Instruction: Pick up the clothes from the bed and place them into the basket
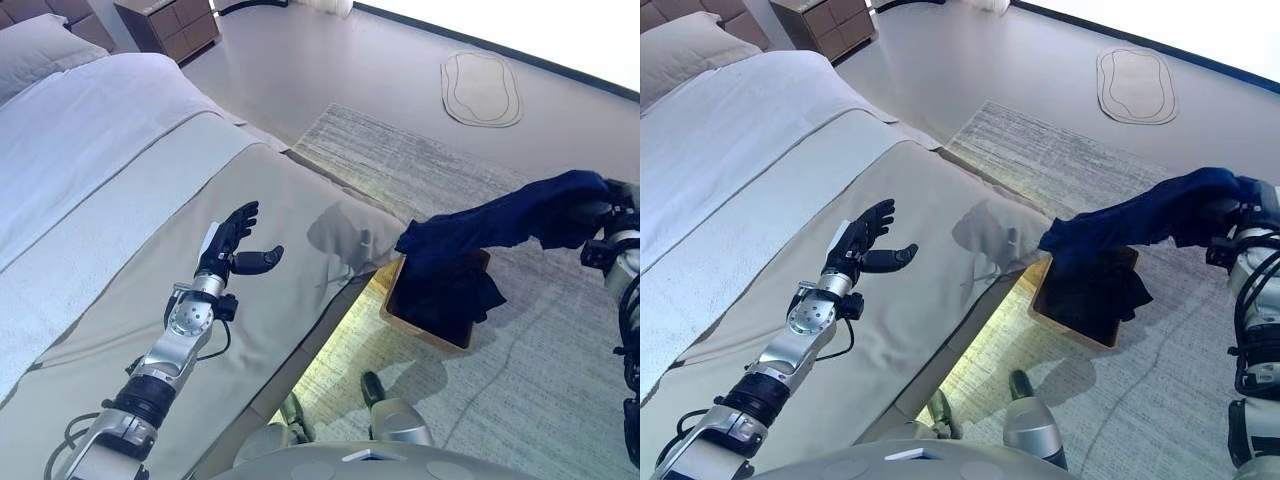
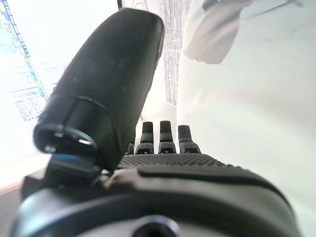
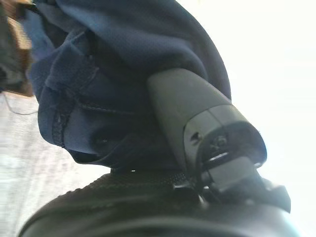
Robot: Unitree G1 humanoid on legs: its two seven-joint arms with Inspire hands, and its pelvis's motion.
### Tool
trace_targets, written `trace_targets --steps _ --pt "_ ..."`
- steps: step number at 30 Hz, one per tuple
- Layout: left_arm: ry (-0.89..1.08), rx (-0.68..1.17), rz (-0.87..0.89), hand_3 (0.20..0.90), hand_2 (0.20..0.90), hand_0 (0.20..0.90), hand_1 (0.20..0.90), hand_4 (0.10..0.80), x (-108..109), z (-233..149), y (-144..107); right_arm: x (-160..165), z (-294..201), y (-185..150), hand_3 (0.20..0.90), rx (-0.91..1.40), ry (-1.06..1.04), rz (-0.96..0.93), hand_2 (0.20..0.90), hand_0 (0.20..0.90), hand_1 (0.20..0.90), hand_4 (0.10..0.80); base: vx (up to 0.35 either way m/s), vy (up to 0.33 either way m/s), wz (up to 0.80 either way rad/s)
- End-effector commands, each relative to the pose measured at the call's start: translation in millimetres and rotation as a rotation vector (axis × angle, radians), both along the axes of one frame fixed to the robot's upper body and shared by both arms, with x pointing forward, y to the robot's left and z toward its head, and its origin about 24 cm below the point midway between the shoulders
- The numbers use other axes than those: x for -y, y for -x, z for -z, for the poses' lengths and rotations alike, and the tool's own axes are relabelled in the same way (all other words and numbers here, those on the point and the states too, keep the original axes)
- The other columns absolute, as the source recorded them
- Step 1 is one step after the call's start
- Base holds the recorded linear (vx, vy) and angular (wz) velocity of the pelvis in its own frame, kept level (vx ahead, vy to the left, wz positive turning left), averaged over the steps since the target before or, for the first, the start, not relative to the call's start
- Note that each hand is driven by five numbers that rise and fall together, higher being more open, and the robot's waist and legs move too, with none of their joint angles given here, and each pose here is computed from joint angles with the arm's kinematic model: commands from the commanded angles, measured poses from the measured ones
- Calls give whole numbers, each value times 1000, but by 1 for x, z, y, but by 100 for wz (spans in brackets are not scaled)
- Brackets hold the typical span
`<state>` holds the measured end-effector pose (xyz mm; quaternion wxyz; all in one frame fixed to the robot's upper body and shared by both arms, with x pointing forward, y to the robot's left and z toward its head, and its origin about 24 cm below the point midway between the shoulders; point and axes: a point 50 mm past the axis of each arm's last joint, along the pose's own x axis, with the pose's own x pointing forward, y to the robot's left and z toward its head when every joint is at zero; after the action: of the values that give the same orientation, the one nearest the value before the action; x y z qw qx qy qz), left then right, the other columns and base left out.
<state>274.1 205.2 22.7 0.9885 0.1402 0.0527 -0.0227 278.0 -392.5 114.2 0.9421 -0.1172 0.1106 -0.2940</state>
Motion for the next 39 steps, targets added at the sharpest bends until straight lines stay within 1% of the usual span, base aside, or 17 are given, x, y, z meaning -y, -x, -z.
trace_targets --steps 1,5,9,19,20,21,22,30,39 --pt "19 122 32 900 900 900 900 800 5 -24 -7 12 -40 -3 200 135 110 52 300 300 300 100 -18 -87 0" --pt "18 121 38 900 900 900 900 800 7 -23 -7 9 -33 -5 200 106 114 45 300 300 300 100 -34 -59 1" --pt "23 130 43 900 900 900 900 800 8 -25 -7 9 -28 -5 200 94 120 77 300 300 300 100 -7 -51 -1" --pt "29 163 59 900 900 900 900 800 16 -34 -12 6 -33 -14 200 82 130 46 300 300 300 100 -39 -21 0" --pt "30 167 62 900 900 900 900 800 17 -35 -13 6 -31 -14 274 70 126 49 364 364 364 174 -53 -2 1" --pt "32 171 63 900 900 900 900 800 18 -36 -14 7 -29 -14 365 61 125 59 441 441 441 265 -43 0 1" --pt "33 173 62 900 900 900 900 800 18 -36 -14 8 -27 -13 900 51 129 66 900 900 900 800 0 0 0" --pt "37 173 68 900 900 900 900 800 20 -38 -14 15 -9 -7 900 -4 90 100 900 900 900 800 -4 -2 0" --pt "46 170 76 900 900 900 900 800 21 -37 -11 19 -2 -2 900 -40 94 113 900 900 900 800 0 0 0"
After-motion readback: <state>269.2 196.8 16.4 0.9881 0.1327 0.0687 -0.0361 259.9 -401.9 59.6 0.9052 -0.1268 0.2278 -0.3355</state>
